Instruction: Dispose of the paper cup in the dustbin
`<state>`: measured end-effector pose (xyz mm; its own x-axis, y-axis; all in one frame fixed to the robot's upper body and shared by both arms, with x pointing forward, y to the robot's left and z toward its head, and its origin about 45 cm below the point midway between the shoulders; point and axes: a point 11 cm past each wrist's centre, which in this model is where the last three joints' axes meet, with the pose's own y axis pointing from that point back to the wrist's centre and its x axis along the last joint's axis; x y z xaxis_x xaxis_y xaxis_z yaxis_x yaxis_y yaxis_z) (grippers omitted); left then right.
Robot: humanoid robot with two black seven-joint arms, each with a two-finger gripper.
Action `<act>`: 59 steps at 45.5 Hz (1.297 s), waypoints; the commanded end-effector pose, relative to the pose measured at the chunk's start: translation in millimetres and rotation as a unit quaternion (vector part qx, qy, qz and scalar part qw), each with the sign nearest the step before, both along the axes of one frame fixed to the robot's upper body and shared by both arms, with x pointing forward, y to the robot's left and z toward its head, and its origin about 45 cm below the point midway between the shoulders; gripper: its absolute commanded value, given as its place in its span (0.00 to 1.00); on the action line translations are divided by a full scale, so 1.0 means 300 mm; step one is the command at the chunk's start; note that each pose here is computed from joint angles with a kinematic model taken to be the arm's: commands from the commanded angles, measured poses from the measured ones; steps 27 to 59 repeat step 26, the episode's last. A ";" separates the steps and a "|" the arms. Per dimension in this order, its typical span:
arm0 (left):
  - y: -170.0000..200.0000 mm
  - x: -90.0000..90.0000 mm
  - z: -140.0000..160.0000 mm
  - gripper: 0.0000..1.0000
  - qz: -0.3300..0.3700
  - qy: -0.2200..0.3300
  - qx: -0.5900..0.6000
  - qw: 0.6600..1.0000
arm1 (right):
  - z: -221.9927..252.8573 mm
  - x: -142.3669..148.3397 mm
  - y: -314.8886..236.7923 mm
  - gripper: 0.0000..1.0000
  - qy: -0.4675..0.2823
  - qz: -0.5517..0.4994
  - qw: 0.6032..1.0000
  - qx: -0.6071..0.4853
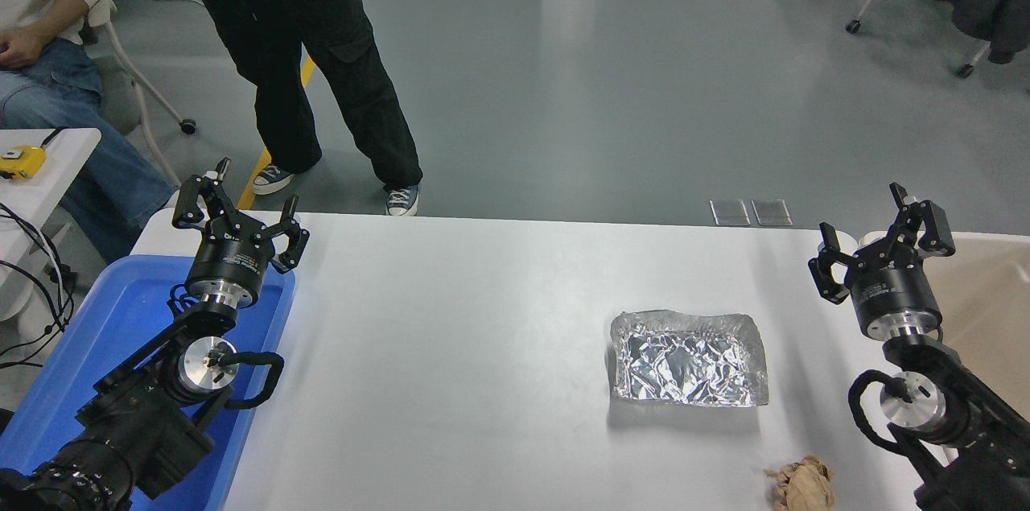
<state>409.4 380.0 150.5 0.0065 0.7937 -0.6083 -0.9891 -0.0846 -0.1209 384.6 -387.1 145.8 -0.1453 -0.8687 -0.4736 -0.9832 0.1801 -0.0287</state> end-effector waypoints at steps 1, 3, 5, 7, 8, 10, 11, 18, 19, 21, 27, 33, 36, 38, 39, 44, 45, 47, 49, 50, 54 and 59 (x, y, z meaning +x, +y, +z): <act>0.000 0.000 0.000 1.00 0.000 0.000 0.000 1.000 | 0.008 0.020 0.018 0.99 -0.004 0.002 1.000 -0.001; 0.000 0.000 0.000 1.00 0.000 0.000 0.000 1.000 | 0.017 0.028 0.022 0.99 -0.008 0.004 1.000 -0.002; 0.000 0.000 0.000 1.00 0.000 0.000 0.000 1.000 | 0.015 0.029 0.024 0.99 -0.006 0.004 1.000 -0.003; 0.000 0.000 0.000 1.00 0.000 0.000 0.000 1.000 | 0.010 0.029 0.027 0.99 -0.003 0.006 1.000 -0.008; 0.000 0.000 0.000 1.00 0.000 0.000 0.000 1.000 | 0.011 0.033 0.029 0.99 -0.003 0.007 1.000 -0.010; 0.000 0.000 0.000 1.00 0.000 0.000 -0.001 1.000 | 0.008 0.037 0.036 0.99 -0.001 0.010 1.000 -0.011; 0.000 0.000 0.000 1.00 0.000 0.000 0.000 1.000 | 0.005 0.038 0.044 0.99 -0.001 0.012 1.000 -0.010; 0.000 0.000 0.000 1.00 0.000 0.000 0.000 1.000 | -0.006 0.036 0.057 0.99 0.003 0.016 1.000 -0.010; 0.000 0.000 0.000 1.00 0.000 0.000 -0.001 1.000 | -0.006 0.037 0.055 0.99 0.004 0.015 1.000 -0.010; 0.000 0.000 0.000 1.00 0.000 0.000 0.000 1.000 | -0.012 0.035 0.052 0.99 0.006 0.014 1.000 -0.012; 0.000 0.000 0.000 1.00 0.000 0.000 0.000 1.000 | -0.014 0.034 0.049 0.99 0.008 0.013 1.000 -0.012; 0.000 0.000 0.000 1.00 0.000 0.000 0.000 1.000 | -0.014 0.034 0.049 0.99 0.008 0.013 1.000 -0.012; 0.000 0.000 0.000 1.00 0.000 0.000 0.000 1.000 | -0.014 0.034 0.049 0.99 0.008 0.013 1.000 -0.012; 0.000 0.000 0.000 1.00 0.000 0.000 0.000 1.000 | -0.014 0.034 0.049 0.99 0.008 0.013 1.000 -0.012; 0.000 0.000 0.000 1.00 0.000 0.000 0.000 1.000 | -0.014 0.034 0.049 0.99 0.008 0.013 1.000 -0.012; 0.000 0.000 0.000 1.00 0.000 0.000 0.000 1.000 | -0.014 0.034 0.049 0.99 0.008 0.013 1.000 -0.012; 0.000 0.000 0.000 1.00 0.000 0.000 0.000 1.000 | -0.014 0.034 0.049 0.99 0.008 0.013 1.000 -0.012; 0.000 0.000 0.000 1.00 0.000 0.000 0.000 1.000 | -0.014 0.034 0.049 0.99 0.008 0.013 1.000 -0.012; 0.000 0.000 0.000 1.00 0.000 0.000 0.000 1.000 | -0.014 0.034 0.049 0.99 0.008 0.013 1.000 -0.012; 0.000 0.000 0.000 1.00 0.000 0.000 0.000 1.000 | -0.014 0.034 0.049 0.99 0.008 0.013 1.000 -0.012; 0.000 0.000 0.000 1.00 0.000 0.000 0.000 1.000 | -0.014 0.034 0.049 0.99 0.008 0.013 1.000 -0.012; 0.000 0.000 0.000 1.00 0.000 0.000 0.000 1.000 | -0.014 0.034 0.049 0.99 0.008 0.013 1.000 -0.012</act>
